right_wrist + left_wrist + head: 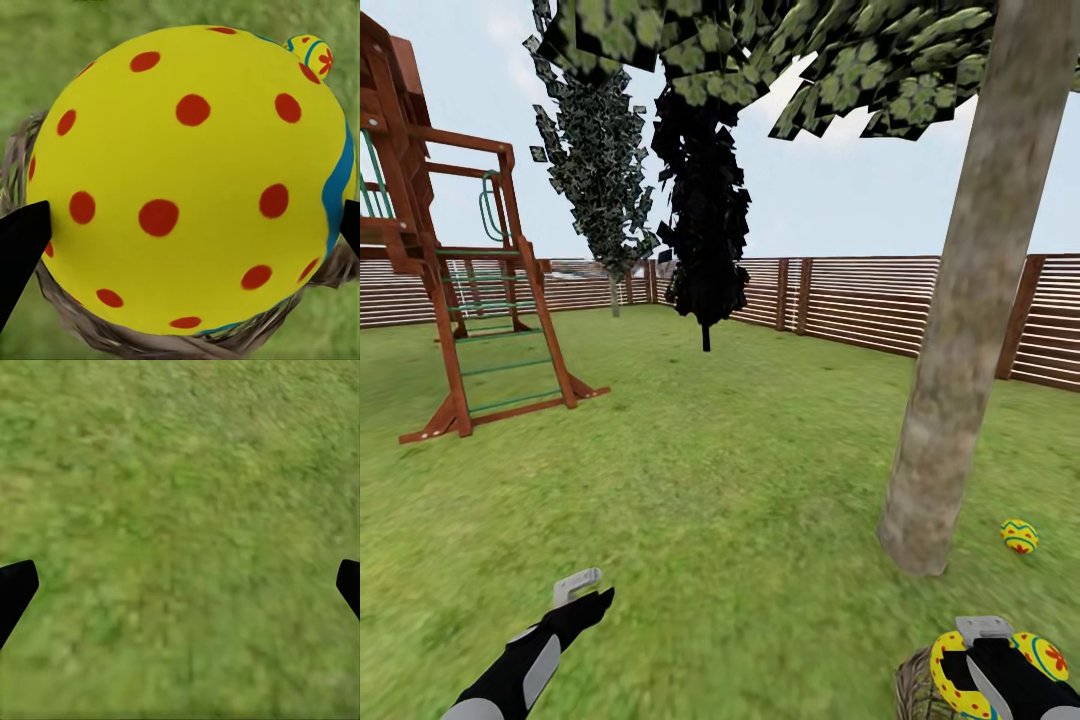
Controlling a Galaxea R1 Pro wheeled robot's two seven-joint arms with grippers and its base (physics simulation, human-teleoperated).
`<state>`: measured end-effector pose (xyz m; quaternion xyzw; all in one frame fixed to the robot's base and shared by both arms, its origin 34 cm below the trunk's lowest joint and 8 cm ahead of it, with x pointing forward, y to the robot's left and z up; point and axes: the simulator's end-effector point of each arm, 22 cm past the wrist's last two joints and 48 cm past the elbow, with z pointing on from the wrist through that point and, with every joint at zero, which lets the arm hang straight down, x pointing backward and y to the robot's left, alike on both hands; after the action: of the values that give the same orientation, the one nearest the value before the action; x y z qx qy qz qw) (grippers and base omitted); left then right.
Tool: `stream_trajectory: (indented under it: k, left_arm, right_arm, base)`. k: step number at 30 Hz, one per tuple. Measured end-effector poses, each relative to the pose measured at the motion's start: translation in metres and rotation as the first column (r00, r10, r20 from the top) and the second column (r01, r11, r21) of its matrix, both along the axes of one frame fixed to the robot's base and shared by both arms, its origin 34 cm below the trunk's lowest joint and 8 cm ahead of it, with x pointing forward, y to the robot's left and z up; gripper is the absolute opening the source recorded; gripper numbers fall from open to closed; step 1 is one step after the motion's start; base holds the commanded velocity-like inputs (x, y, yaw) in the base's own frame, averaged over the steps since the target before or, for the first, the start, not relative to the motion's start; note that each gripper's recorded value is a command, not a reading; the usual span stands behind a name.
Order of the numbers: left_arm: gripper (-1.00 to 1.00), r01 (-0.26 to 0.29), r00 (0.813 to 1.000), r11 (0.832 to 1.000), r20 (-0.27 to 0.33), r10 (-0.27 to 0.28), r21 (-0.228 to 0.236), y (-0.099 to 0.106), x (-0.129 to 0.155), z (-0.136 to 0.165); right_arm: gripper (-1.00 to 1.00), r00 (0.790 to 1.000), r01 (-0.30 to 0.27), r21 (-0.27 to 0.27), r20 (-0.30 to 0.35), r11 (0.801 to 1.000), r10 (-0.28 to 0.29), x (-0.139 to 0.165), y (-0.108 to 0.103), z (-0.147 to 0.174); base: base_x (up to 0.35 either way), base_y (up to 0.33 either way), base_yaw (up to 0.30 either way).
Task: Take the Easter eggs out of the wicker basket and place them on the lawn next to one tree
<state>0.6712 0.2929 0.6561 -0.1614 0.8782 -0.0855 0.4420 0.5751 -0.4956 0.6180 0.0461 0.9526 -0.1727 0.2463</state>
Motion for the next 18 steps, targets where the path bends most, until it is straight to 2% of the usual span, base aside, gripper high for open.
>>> stream_trajectory:
  k: [9,18]
  left_arm:
    - [1.00,0.002,1.000,1.000,-0.005,-0.002,-0.004,-0.003,0.000,0.014]
    - [1.00,0.004,1.000,1.000,-0.006,-0.004,-0.007,-0.006,0.000,0.028]
  right_arm:
    - [-1.00,1.000,0.001,-0.001,-0.001,1.000,-0.001,0.001,-0.001,0.016]
    - [-1.00,1.000,0.002,-0.002,-0.004,1.000,-0.002,0.001,-0.001,0.031]
  base:
    - [0.000,0.000,0.019]
    - [0.000,0.000,0.275]
